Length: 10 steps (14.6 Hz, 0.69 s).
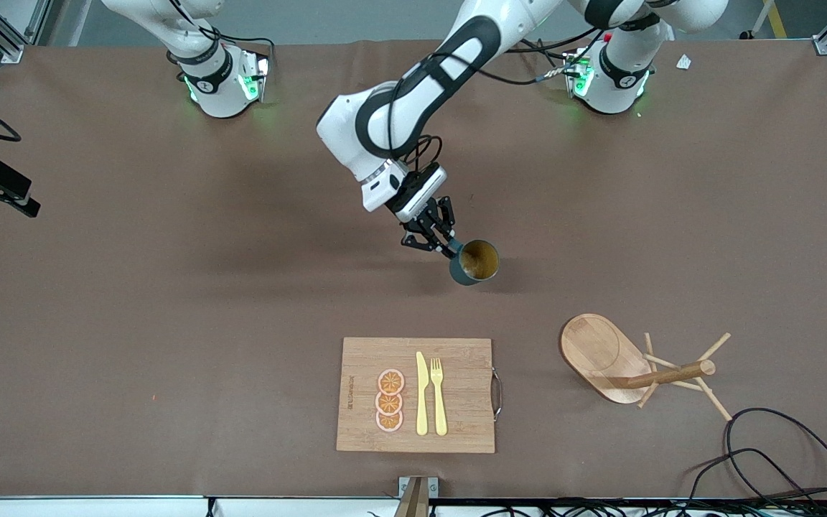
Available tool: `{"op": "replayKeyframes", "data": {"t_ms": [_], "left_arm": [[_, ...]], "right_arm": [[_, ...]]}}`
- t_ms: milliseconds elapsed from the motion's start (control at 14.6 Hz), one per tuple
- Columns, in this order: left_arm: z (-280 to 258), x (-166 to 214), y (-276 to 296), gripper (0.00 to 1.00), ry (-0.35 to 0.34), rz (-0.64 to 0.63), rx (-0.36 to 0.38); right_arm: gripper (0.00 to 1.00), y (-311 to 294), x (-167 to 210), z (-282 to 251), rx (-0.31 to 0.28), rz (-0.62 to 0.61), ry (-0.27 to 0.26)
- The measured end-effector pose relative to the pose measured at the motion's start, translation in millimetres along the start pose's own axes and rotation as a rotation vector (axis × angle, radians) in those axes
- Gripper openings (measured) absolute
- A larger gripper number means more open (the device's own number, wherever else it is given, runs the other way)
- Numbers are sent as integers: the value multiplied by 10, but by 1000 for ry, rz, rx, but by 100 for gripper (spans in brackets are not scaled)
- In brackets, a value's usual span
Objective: Pass cup and hang on rack
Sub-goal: 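Lift the mug by its handle with the left gripper toward the rack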
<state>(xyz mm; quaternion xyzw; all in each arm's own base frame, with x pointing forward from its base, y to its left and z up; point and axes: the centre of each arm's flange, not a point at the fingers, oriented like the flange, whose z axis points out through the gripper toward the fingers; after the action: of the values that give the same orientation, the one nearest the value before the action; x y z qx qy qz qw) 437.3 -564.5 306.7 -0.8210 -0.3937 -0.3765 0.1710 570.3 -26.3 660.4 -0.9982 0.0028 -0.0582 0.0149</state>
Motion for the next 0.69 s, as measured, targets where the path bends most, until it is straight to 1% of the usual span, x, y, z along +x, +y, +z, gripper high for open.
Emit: {"op": "replayKeyframes", "data": {"t_ms": [206, 343, 480, 685], "left_arm": [[-343, 1097, 60, 21, -173, -23, -1], [-423, 1748, 16, 21, -279, -35, -5], [-366, 2201, -29, 21, -367, -53, -1], [-158, 2709, -65, 21, -483, -116, 6]], "right_arm": [[100, 2, 0, 0, 0, 0, 0], [100, 4, 0, 0, 0, 1, 0], [100, 5, 0, 0, 0, 1, 0], [100, 6, 0, 0, 0, 1, 0]]}}
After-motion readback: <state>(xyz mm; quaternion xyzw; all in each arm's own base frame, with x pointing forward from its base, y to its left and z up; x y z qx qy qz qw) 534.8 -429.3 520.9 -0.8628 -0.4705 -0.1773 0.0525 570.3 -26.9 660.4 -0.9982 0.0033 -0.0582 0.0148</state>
